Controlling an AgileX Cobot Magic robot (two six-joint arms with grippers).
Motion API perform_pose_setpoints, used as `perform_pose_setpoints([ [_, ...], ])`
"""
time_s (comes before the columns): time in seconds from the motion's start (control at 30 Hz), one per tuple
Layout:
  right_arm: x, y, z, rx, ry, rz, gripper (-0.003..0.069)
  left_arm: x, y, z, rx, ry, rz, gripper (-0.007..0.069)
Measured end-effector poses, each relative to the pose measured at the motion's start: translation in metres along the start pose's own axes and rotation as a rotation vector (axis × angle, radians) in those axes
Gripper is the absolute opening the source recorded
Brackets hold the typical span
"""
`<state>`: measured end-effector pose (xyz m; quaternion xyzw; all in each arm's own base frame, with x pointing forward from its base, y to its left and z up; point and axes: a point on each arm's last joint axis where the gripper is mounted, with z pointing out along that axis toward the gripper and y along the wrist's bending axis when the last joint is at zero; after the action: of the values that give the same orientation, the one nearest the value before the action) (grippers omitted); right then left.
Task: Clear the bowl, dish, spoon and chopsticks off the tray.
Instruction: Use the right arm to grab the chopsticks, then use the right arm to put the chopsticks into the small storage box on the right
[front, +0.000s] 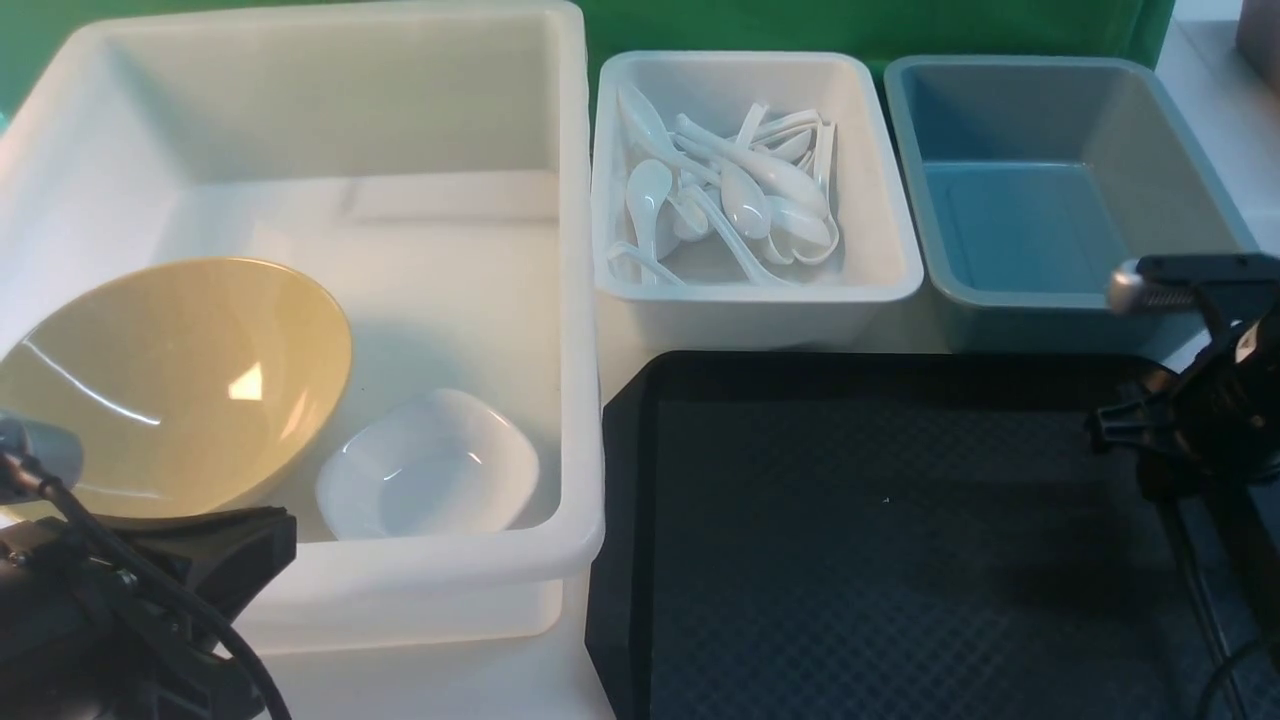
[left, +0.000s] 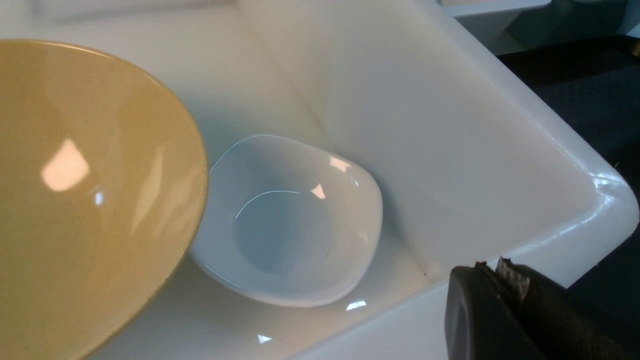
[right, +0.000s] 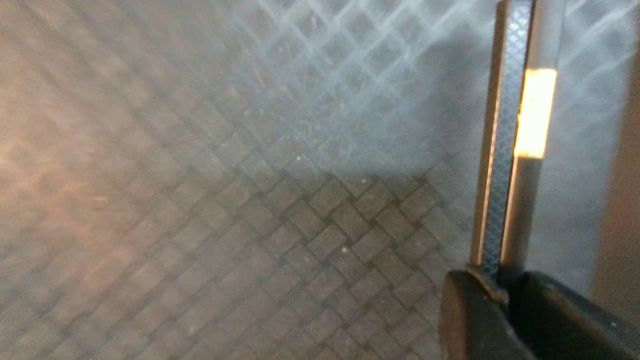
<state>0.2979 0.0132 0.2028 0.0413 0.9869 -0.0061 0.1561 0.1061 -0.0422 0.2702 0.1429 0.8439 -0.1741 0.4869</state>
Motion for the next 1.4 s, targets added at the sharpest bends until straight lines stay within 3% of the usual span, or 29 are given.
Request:
perform_pose_setpoints([
  [0.33,-0.001,0.004,-0.075,-0.099,-0.225,-0.051,0.0131,-0.001,0.000,0.000,-0.005,-0.006,0.002,0.0012],
  [0.53,-0.054,0.009,-0.121,-0.119,-0.678,-0.118,0.0131,-0.002,0.002,0.000,-0.020,-0.026,0.001,0.0012],
  [0.6,-0.095,0.012,-0.129,-0.113,-0.911,-0.114,0.0131,-0.003,0.002,0.000,-0.023,-0.030,0.001,0.0012],
  [0.7,-0.128,0.017,-0.117,-0.109,-0.986,-0.108,0.0131,-0.003,0.002,0.000,-0.023,-0.030,0.002,0.0012],
  [0.8,-0.164,0.023,-0.077,-0.102,-0.970,-0.115,0.0126,-0.003,0.002,0.000,-0.023,-0.030,0.005,0.0012],
  [0.9,-0.183,0.028,-0.027,-0.099,-0.882,-0.120,0.0067,-0.003,0.002,0.000,-0.023,-0.030,0.006,0.0012],
  [1.07,-0.187,0.032,0.036,-0.105,-0.687,-0.109,0.0129,-0.003,0.002,0.000,-0.024,-0.030,0.028,0.0012],
  [1.2,-0.186,0.033,0.043,-0.119,-0.631,-0.072,0.0277,-0.003,0.002,0.000,-0.024,-0.030,0.031,0.0012],
  [1.33,-0.184,0.032,0.024,-0.120,-0.613,-0.079,0.0315,-0.003,0.002,0.000,-0.024,-0.030,0.031,0.0012],
  [1.4,-0.179,0.031,-0.010,-0.114,-0.605,-0.121,0.0296,-0.003,0.002,0.000,-0.026,-0.033,0.031,0.0012],
])
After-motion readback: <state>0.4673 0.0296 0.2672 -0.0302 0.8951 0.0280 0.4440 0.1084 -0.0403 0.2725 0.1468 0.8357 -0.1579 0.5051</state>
